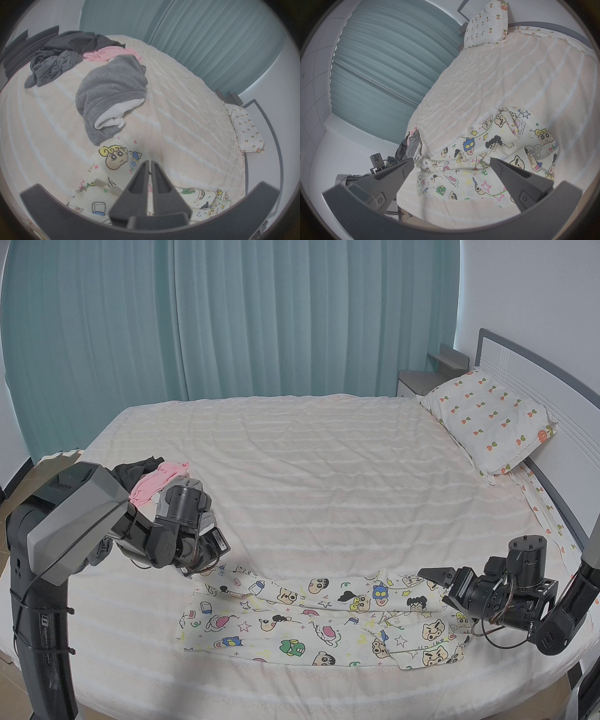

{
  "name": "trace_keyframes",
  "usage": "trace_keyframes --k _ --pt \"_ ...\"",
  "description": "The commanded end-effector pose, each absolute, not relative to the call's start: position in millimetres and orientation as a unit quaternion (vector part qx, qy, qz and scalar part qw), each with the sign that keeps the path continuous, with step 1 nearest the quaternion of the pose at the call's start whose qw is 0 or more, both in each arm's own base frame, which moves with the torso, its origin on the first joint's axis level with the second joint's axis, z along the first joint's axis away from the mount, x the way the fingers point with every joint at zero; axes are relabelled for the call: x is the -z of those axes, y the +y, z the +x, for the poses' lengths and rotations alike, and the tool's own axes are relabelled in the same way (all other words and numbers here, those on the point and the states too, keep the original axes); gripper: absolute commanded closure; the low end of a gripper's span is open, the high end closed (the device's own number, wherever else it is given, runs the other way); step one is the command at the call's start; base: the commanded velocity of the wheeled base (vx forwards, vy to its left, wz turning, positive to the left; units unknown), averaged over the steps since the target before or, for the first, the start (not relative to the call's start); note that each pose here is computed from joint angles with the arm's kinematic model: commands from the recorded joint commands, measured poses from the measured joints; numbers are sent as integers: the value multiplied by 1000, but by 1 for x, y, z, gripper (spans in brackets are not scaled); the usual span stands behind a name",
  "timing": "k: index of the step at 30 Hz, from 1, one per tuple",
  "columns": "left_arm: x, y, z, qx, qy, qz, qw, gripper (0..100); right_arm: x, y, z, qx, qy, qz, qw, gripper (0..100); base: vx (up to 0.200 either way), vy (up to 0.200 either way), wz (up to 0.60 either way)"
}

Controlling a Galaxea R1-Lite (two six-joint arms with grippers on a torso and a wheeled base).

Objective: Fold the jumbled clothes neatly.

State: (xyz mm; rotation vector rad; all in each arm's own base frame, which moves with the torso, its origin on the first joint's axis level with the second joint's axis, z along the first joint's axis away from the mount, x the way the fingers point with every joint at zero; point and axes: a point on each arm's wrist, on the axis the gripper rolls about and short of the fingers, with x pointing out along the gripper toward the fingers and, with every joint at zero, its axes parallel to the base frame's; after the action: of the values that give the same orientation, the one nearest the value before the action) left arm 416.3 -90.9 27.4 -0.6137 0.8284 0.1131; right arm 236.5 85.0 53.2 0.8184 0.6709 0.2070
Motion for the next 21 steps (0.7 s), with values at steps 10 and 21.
trace_keyframes --k 10,21 --pt "-1 -39 434 69 433 -219 872 0 -49 90 233 -104 332 384 855 0 0 0 0" --pt "34 -43 457 72 435 -202 874 0 -48 95 230 -99 331 377 860 0 0 0 0"
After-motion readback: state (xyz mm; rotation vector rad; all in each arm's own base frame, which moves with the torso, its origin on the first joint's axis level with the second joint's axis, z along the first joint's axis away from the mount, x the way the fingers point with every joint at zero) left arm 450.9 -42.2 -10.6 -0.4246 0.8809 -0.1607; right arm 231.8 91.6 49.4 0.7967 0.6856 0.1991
